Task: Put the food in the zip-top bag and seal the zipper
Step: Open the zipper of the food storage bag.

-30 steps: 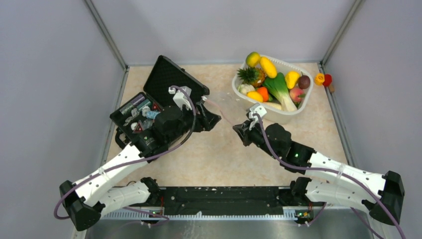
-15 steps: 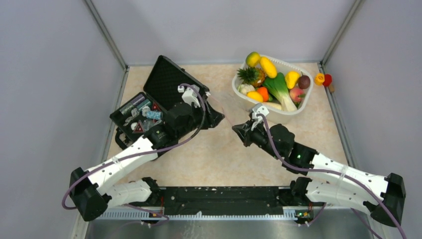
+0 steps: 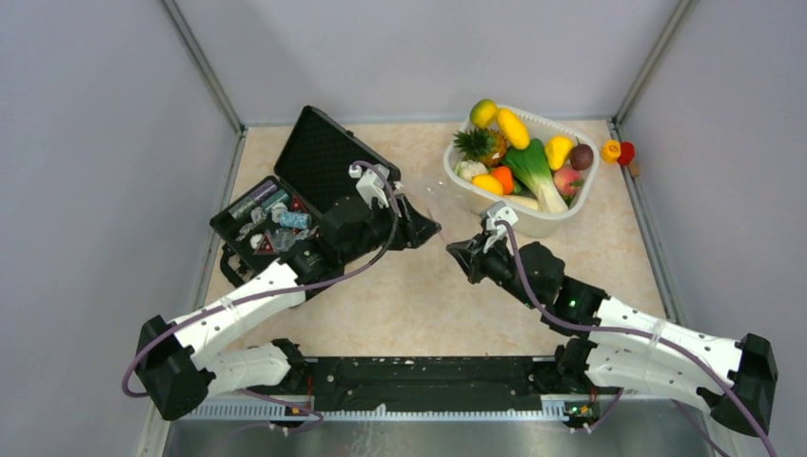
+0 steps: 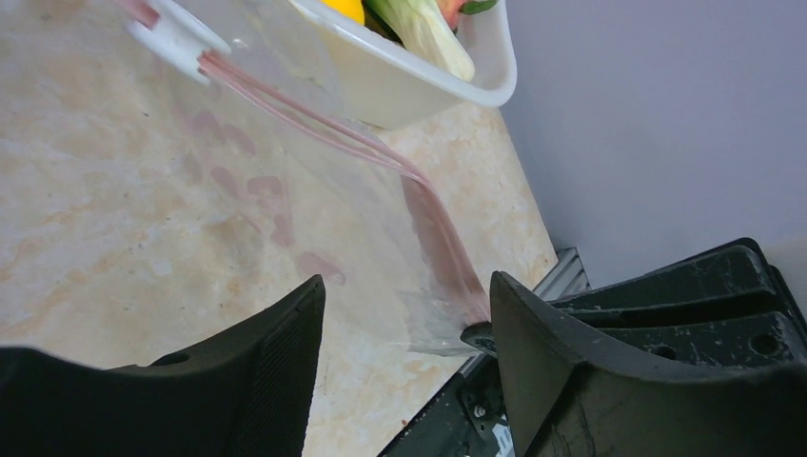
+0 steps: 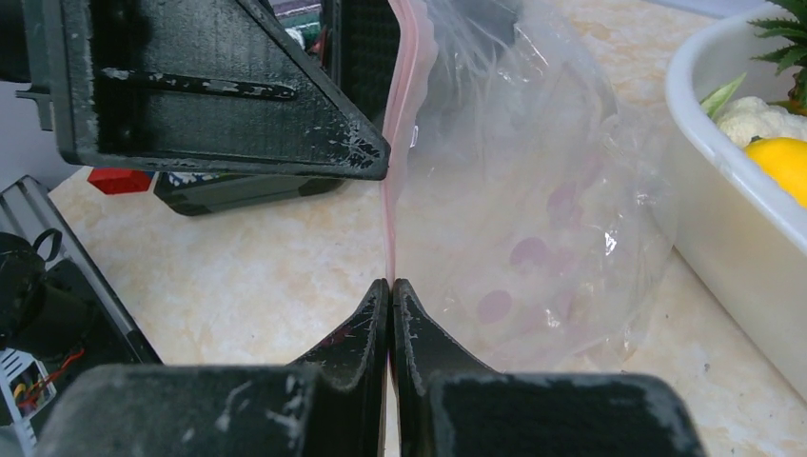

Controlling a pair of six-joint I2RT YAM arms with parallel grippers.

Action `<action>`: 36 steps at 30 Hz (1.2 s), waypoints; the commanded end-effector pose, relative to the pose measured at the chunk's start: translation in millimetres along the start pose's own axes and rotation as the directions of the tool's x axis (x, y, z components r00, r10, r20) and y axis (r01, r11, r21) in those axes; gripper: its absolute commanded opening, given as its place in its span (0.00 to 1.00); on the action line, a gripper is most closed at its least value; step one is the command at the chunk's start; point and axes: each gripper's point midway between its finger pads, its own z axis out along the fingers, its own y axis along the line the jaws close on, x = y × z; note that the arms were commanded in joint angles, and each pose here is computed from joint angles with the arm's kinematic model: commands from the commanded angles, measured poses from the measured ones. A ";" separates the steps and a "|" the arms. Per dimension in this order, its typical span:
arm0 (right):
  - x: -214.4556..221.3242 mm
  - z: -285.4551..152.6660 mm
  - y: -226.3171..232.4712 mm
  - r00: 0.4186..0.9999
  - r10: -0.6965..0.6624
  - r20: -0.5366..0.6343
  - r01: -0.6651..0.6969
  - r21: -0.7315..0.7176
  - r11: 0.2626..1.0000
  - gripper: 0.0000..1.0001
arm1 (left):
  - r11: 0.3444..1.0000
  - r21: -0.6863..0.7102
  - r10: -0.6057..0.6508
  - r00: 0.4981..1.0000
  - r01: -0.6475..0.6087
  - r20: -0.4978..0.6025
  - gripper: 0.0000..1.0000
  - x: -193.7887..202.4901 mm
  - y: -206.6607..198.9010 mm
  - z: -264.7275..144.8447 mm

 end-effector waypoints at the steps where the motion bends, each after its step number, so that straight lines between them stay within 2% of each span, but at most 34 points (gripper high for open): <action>1: -8.2 0.1 1.9 0.999 0.024 0.038 -0.024 0.002 1.000 0.00 | 0.992 0.128 -0.006 1.000 0.004 0.022 0.66 -8.2 -27.0 -5.7; 5: -7.2 0.3 3.2 0.999 0.017 0.036 -0.016 -0.007 1.000 0.00 | 0.991 0.130 -0.015 1.000 0.012 0.022 0.66 -8.4 -27.5 -2.8; 7: -7.9 0.1 4.6 0.999 0.013 0.036 -0.013 -0.015 1.000 0.00 | 0.993 0.115 -0.021 1.000 0.019 0.019 0.61 -9.0 -25.8 -0.8; 15: -9.3 -0.9 -0.5 0.998 0.028 0.060 -0.029 0.009 1.000 0.00 | 0.999 0.039 -0.026 0.999 0.027 -0.023 0.35 0.4 -10.6 8.8; 17: -9.6 -1.7 -1.3 0.997 0.034 0.065 -0.034 0.013 0.999 0.00 | 0.999 0.038 -0.020 0.999 0.021 -0.030 0.21 2.3 -9.4 10.0; 20: -8.9 -1.8 -3.7 0.997 0.033 0.066 -0.035 0.025 0.999 0.00 | 0.999 0.029 -0.023 0.999 0.024 -0.038 0.17 4.7 -6.6 11.2; 24: -2.2 -1.2 2.6 0.999 0.022 0.044 -0.022 -0.013 1.000 0.00 | 0.999 0.045 -0.011 0.999 0.013 -0.041 0.02 5.2 -9.3 11.0; 27: 1.3 -2.2 19.8 0.999 0.021 0.030 -0.018 -0.112 0.993 0.00 | 0.999 0.049 0.000 0.999 0.002 -0.044 0.00 5.6 -9.3 11.3; 28: 0.3 -3.5 26.5 0.999 0.038 0.031 -0.033 -0.147 0.989 0.05 | 0.998 0.057 0.013 0.999 -0.010 -0.047 0.00 6.5 -9.9 11.0; 29: 0.2 -5.5 32.5 0.998 0.048 0.028 -0.042 -0.180 0.983 0.17 | 0.998 0.063 0.021 0.999 -0.018 -0.045 0.00 6.5 -10.2 10.2; 30: -2.1 -8.4 39.0 0.998 0.063 0.031 -0.055 -0.217 0.975 0.36 | 0.997 0.071 0.032 0.999 -0.029 -0.044 0.00 6.8 -10.9 9.5; 31: -4.3 -11.9 45.2 0.996 0.076 0.037 -0.065 -0.253 0.965 0.47 | 0.995 0.089 0.047 0.998 -0.043 -0.042 0.00 7.1 -12.9 7.7; 33: -8.6 -16.3 48.6 0.994 0.099 0.050 -0.082 -0.274 0.958 0.52 | 0.988 0.132 0.083 0.996 -0.079 -0.026 0.00 7.1 -17.5 2.4; 36: -17.1 -20.4 40.6 0.989 0.132 0.068 -0.113 -0.233 0.966 0.53 | 0.973 0.176 0.150 0.989 -0.150 0.011 0.01 5.4 -21.3 -9.0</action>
